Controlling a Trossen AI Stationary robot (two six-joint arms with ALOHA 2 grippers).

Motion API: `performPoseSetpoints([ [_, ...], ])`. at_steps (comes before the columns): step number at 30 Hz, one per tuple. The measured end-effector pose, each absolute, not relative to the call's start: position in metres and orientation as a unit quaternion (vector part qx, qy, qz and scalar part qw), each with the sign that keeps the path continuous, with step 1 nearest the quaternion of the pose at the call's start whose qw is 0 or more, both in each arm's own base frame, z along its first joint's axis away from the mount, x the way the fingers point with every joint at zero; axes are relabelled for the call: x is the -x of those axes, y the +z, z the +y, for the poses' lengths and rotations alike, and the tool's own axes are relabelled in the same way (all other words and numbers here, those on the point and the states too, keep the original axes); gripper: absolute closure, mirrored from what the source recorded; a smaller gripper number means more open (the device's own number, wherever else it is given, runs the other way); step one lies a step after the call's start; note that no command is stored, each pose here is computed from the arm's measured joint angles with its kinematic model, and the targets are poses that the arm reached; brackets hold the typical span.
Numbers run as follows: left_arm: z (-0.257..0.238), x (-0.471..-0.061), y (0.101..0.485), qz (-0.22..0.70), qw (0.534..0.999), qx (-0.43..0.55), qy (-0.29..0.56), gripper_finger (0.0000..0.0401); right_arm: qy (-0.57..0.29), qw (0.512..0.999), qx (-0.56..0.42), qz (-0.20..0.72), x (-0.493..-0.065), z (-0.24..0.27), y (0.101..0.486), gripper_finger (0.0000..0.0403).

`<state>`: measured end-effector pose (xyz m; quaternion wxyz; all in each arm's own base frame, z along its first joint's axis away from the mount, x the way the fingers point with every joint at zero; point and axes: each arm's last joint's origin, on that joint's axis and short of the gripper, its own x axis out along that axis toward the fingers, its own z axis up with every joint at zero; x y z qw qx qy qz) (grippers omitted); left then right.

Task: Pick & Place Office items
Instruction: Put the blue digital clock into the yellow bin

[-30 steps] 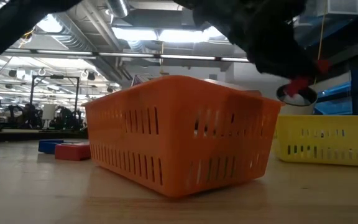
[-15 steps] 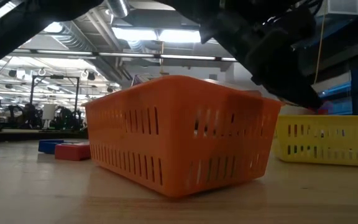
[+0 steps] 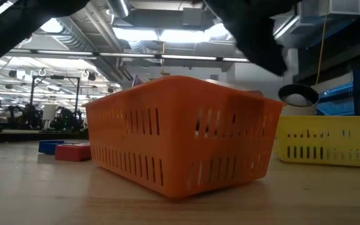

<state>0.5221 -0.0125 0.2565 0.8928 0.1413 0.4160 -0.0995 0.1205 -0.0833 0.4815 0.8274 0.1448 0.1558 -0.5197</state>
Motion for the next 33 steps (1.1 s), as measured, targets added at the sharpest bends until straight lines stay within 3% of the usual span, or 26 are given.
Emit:
performPoseSetpoints([
  [5, 0.01, -0.482, 0.284, 0.502, 0.849, -0.138, -0.092, 0.0144, -0.515, 0.83, -0.145, 0.158, -0.121, -0.083, 0.481, 0.0119],
  [10, 0.016, -0.442, 0.292, 0.602, 0.774, -0.164, -0.109, 0.0144, -0.505, 0.835, -0.147, 0.161, -0.121, -0.083, 0.481, 0.0119],
  [15, 0.012, -0.409, 0.3, 0.619, 0.766, -0.141, -0.104, 0.0144, -0.5, 0.838, -0.144, 0.165, -0.121, -0.083, 0.481, 0.0119],
  [19, -0.004, -0.385, 0.267, 0.659, 0.731, -0.139, -0.108, 0.0144, -0.498, 0.839, -0.139, 0.168, -0.121, -0.082, 0.481, 0.0119],
  [25, -0.032, -0.341, 0.225, 0.674, 0.714, -0.159, -0.103, 0.0144, -0.498, 0.839, -0.138, 0.168, -0.121, -0.082, 0.481, 0.0119],
  [33, -0.057, -0.307, 0.203, 0.665, 0.722, -0.127, -0.142, 0.0143, -0.498, 0.839, -0.14, 0.17, -0.124, -0.084, 0.48, 0.0119],
])
